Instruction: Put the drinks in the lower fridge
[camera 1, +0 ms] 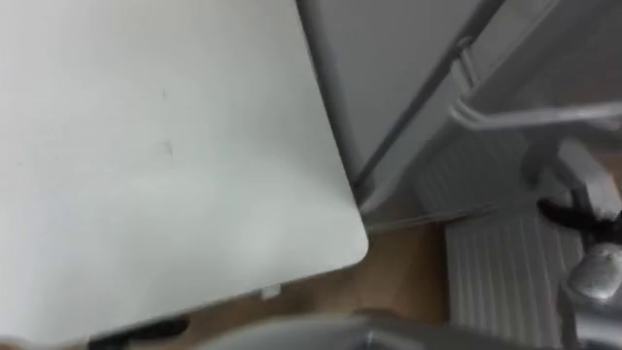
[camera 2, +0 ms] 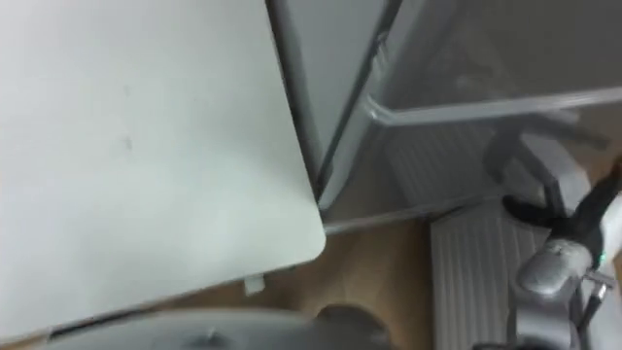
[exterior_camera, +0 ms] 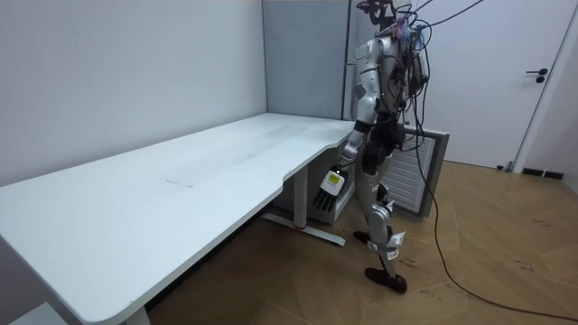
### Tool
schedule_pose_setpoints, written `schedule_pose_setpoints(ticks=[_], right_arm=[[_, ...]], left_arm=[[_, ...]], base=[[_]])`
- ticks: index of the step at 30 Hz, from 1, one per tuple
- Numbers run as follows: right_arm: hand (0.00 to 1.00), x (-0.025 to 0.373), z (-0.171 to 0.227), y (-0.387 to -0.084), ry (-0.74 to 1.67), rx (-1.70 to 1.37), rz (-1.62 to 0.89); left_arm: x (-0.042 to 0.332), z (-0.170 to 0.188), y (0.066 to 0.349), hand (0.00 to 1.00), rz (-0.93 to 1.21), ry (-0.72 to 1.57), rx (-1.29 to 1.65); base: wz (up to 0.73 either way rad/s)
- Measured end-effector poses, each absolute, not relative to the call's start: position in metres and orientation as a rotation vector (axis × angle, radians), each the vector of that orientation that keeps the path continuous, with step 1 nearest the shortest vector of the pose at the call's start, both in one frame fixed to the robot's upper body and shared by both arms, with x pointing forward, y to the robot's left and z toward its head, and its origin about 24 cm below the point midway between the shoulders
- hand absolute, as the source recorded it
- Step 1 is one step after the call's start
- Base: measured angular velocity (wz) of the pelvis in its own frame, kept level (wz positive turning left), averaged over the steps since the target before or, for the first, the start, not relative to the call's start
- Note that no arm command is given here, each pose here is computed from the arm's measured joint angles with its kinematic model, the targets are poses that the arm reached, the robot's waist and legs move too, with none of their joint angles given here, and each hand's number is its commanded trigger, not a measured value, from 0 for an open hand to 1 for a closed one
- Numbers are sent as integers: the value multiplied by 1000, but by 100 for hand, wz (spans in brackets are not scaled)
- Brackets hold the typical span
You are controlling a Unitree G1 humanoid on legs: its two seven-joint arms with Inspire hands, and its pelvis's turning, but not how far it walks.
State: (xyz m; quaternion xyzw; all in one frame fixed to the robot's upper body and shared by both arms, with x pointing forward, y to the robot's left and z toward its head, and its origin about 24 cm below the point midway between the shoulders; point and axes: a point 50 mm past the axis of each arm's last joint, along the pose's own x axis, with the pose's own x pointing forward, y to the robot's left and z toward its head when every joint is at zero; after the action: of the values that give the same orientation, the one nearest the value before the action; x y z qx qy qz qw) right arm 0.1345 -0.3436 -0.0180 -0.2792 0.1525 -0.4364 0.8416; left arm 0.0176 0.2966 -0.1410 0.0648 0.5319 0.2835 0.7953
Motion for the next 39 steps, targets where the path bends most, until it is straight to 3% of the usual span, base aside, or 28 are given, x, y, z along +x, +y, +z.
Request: schedule_pose_setpoints(ticks=[6, 12, 20, 27, 39], right_arm=[[0, 113, 2, -376, 283, -608, -1173], [0, 103, 12, -392, 269, -635, -1257], [0, 55, -30, -408, 577, -460, -1355], [0, -5, -81, -394, 912, -103, -1419], [0, -53, -107, -371, 1051, 244, -1381]], left_arm=[[18, -141, 296, 0, 587, 1145, 136], [1, -142, 295, 0, 586, 1204, 112], [-9, -144, 292, 0, 580, 1233, 65], [-9, -141, 297, 0, 615, 1215, 33], [-17, -141, 302, 0, 597, 1270, 18]], base=[[4], [1], [6], [0], [0]])
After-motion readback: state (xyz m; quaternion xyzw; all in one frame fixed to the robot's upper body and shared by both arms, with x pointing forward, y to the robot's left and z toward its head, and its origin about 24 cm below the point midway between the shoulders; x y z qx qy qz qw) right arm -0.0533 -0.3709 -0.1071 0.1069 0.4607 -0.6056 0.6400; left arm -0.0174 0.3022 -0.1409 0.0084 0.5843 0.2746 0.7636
